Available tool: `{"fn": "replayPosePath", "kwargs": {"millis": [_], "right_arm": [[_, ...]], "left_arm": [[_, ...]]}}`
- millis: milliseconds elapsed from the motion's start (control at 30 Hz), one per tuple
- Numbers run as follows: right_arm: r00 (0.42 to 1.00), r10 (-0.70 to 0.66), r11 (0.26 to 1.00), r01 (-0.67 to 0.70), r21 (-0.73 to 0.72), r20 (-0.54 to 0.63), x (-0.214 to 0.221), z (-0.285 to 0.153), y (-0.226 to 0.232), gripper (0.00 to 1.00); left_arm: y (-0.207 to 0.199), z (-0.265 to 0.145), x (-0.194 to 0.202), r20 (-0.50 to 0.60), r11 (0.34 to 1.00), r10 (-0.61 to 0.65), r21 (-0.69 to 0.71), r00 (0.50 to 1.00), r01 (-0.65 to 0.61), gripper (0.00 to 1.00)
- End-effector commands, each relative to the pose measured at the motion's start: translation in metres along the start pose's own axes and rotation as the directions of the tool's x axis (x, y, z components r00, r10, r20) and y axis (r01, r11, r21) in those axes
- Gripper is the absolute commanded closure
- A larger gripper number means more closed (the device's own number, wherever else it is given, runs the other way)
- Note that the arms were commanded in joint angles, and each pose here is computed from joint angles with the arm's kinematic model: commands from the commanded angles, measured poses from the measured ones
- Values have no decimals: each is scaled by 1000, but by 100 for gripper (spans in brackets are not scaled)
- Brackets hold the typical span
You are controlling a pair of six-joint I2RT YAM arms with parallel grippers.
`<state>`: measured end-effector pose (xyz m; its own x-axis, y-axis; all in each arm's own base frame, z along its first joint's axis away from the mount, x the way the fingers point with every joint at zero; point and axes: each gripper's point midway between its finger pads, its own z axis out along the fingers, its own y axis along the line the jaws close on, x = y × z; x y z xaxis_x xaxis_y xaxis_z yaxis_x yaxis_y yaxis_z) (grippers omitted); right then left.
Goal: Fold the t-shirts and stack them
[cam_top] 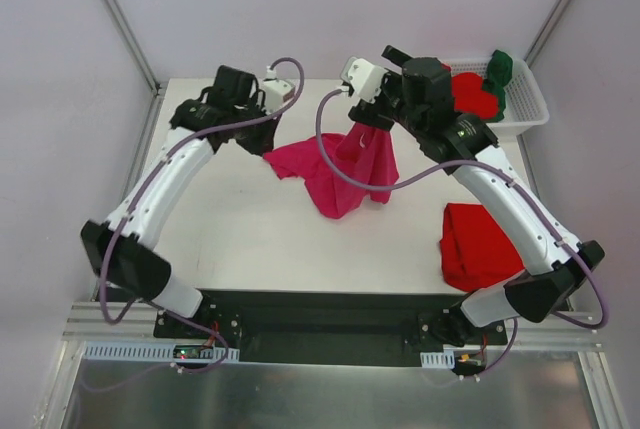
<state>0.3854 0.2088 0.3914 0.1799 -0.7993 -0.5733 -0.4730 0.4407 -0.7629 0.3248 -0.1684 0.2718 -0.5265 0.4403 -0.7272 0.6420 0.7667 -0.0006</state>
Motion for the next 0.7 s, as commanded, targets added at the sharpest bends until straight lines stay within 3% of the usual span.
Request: {"fn": "replayPosePath", "kwargs": {"millis": [0, 133, 233, 433, 567, 667], "right_arm": [[996, 86, 996, -86, 34, 23, -9, -12, -14, 4], [993, 109, 993, -111, 50, 36, -15, -19, -23, 4], [992, 110, 991, -114, 70, 57, -21, -26, -32, 4], [990, 106, 988, -115, 99, 93, -30, -45, -45, 4], [993, 84, 990, -93, 104, 85, -28, -52, -45, 4], [993, 87, 990, -96, 106, 85, -28, -52, -45, 4]], "left_arm": [[-2, 60, 46, -234, 989, -101, 84, 967, 124, 93], [17, 123, 77, -376, 983, -140, 61, 916, 175, 84], [33, 155, 81, -378, 991, -114, 28, 919, 135, 79], [76, 186, 40, -223, 996, -75, -66, 972, 62, 75], [99, 182, -4, -87, 993, -15, -119, 996, 4, 72], [104, 190, -9, -70, 994, 9, -104, 997, -16, 59]]}}
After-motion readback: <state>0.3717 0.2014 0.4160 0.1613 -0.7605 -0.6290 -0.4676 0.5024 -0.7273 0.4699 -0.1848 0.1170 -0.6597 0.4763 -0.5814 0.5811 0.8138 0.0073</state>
